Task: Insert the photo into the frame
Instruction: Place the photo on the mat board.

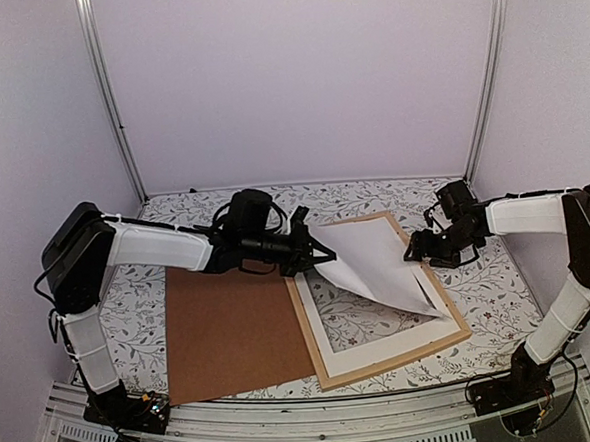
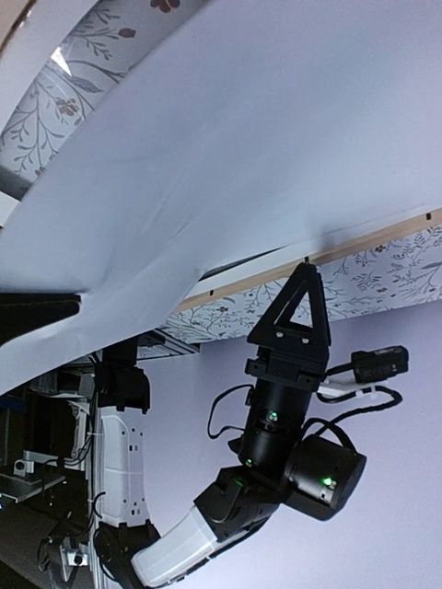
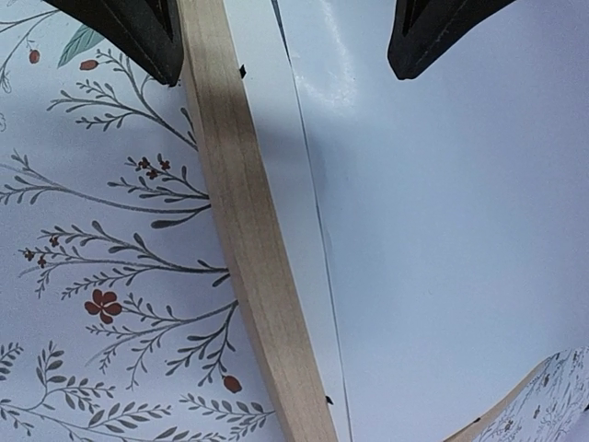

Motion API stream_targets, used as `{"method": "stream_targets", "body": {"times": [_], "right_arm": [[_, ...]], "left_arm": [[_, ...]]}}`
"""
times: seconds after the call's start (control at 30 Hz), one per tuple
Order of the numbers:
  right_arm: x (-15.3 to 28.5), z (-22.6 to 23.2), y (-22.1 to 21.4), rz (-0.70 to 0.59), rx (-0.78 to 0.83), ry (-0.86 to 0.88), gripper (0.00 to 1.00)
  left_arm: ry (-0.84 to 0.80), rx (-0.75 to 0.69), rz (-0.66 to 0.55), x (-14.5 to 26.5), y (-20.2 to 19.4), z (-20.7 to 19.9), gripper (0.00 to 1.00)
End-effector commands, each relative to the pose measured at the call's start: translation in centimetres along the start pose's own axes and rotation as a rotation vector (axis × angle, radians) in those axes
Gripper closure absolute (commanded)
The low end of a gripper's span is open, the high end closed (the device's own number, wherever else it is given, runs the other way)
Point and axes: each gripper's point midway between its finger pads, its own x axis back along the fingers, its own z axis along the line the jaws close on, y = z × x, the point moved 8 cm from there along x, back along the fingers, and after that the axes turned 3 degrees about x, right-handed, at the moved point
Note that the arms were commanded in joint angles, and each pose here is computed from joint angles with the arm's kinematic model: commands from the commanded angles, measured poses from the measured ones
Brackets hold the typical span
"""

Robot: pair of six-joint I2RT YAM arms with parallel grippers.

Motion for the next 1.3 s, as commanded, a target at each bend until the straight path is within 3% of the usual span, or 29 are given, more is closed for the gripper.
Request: {"method": "stream_targets", "body": {"times": [0.0,0.27,0.7,1.27], "right_arm": [[0.8,-0.3,0.8,-0.026,0.035,-0.050,0.20],[-0.2,-1.1,0.1,0.013,0.059,-0.099,0.25],[-1.6,-2.8,-0.2,0.039,0.047,-0.112,0.57],[-0.5,-5.2,-2.3,0.022,-0.078,-0.118,0.83]], "left_arm": [[-0.014,-0.116,-0.072,1.5,1.0,-3.3,1.00],[-0.013,-0.157,-0.085,2.5,1.7,-4.1,1.00],[0.008,-0.200,-0.100,3.1,2.4,-4.6,1.00],[-0.046,-0.343,-0.077,1.3,3.2,-5.5,1.00]]}}
